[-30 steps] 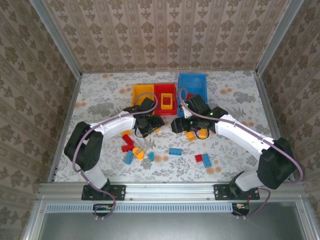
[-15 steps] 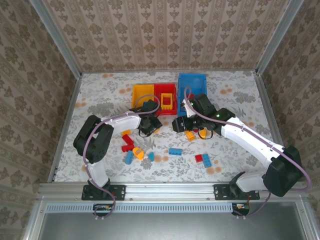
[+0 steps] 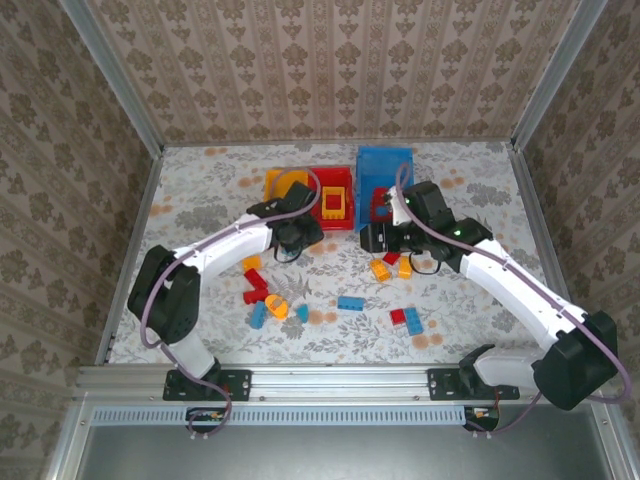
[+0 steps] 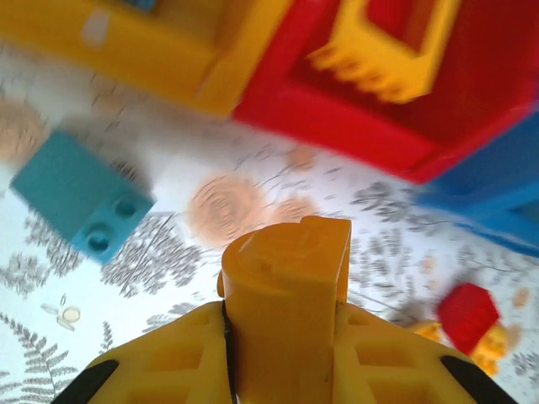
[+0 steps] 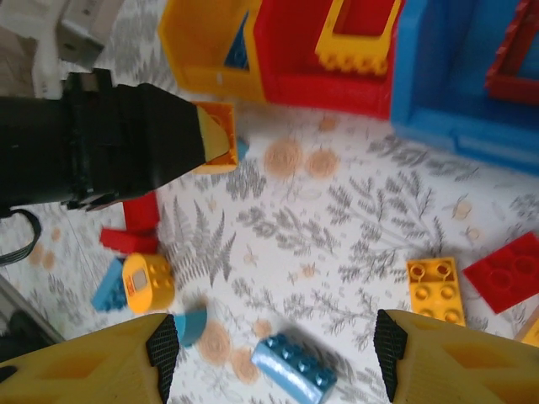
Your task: Sort the legos into containers by color
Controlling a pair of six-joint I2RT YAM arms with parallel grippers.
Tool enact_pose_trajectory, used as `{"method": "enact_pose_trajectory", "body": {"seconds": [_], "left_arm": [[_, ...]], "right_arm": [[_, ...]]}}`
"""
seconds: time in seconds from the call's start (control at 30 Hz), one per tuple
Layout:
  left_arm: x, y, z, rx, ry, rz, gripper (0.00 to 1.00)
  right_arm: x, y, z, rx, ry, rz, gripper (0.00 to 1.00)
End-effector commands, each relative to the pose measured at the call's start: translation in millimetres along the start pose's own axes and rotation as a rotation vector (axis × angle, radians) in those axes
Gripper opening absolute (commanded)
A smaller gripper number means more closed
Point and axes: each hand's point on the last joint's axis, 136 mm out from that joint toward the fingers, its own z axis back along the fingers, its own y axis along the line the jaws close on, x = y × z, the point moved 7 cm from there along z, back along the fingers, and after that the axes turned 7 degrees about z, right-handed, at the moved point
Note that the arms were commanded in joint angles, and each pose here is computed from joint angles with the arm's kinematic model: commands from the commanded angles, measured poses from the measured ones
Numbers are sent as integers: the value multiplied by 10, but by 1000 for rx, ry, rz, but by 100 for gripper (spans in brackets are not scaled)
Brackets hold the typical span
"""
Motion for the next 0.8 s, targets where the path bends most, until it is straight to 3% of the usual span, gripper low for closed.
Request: {"method": "enact_pose_trajectory", "body": {"seconds": [0.0, 0.37, 0.53, 0.77], "left_arm": [[172, -191, 87, 23, -13, -161, 24], [982, -765, -713, 35, 21, -326, 25], [1043, -722, -990, 73, 56, -325, 29], [935, -824, -956, 36, 66, -361, 48]], "right_arm": [[193, 16, 64, 38, -67, -48, 66], [463, -39, 107, 19, -98, -77, 66], [469, -45, 123, 11, -99, -81, 66], [435, -71, 83, 4, -87, -93, 67]]}}
